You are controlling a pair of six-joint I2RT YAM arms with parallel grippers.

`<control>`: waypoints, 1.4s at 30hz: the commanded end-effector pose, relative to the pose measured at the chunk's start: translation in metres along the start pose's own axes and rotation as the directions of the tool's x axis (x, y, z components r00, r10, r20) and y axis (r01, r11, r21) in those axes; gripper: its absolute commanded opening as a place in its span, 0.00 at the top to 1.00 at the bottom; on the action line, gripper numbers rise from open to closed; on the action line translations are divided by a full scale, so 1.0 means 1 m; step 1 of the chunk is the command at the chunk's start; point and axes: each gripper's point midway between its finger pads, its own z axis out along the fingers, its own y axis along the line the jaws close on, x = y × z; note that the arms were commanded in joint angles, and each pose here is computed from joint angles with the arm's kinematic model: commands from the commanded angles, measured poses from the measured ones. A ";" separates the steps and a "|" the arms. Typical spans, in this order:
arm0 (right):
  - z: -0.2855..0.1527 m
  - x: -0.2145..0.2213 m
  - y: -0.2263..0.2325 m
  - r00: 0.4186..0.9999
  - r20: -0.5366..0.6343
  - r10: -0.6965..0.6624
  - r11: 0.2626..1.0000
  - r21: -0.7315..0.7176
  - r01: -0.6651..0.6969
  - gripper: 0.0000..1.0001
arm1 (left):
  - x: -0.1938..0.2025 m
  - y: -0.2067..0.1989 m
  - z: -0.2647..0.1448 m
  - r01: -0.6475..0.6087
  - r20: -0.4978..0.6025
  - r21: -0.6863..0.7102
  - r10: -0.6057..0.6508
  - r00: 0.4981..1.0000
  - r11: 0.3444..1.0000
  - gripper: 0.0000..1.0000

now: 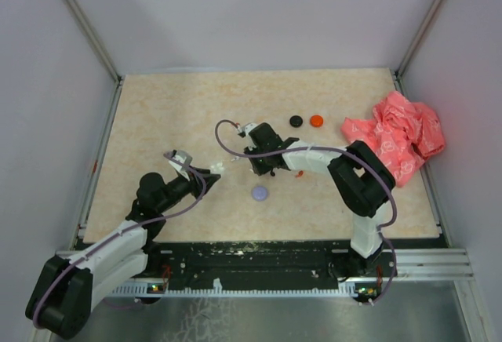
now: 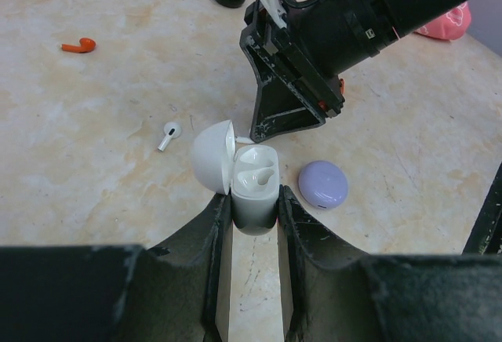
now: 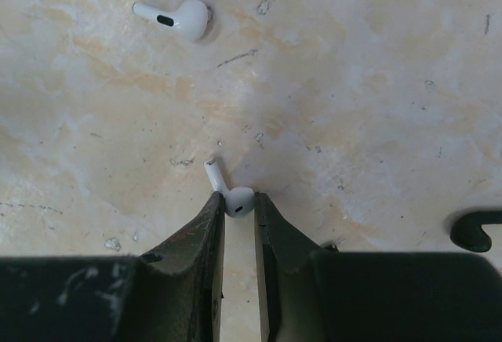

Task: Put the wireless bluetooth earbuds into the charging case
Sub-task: Adjust the earbud at the center of the board.

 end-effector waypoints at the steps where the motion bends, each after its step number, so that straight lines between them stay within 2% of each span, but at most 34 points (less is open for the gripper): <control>1: -0.002 -0.009 0.009 0.995 -0.010 -0.102 0.993 -0.053 0.102 0.82 | 0.000 -0.001 -0.002 -0.015 0.007 0.010 0.015 1.000 1.000 0.99; 5: -0.005 -0.011 0.004 0.992 -0.024 -0.121 0.992 -0.028 0.120 0.80 | 0.000 -0.001 -0.002 -0.014 0.007 0.010 0.014 1.000 1.000 0.99; 17: -0.022 -0.028 -0.006 0.997 0.019 -0.079 0.995 0.070 0.077 0.62 | -0.001 0.000 -0.002 -0.013 0.015 0.003 0.013 1.000 1.000 0.99; 25: -0.039 -0.044 -0.008 0.994 0.101 0.045 0.989 0.135 -0.059 0.57 | 0.000 0.003 -0.002 0.001 0.018 -0.017 0.000 1.000 1.000 0.99; 31: -0.043 -0.041 -0.010 0.987 0.098 0.129 0.977 0.157 -0.143 0.53 | 0.001 0.003 -0.002 0.011 0.013 -0.018 -0.011 1.000 1.000 0.99; 35: -0.052 -0.051 -0.010 0.976 0.112 0.186 0.964 0.172 -0.203 0.45 | -0.001 0.002 -0.002 0.019 0.020 -0.016 -0.018 1.000 1.000 0.99; 39: -0.059 -0.058 -0.012 0.976 0.111 0.188 0.960 0.191 -0.207 0.33 | -0.002 0.000 -0.002 0.033 0.033 -0.002 -0.033 0.999 0.999 0.99; 42: -0.063 -0.057 -0.009 0.966 0.119 0.229 0.952 0.178 -0.248 0.32 | -0.002 0.000 -0.002 0.042 0.038 -0.004 -0.042 0.998 0.999 0.99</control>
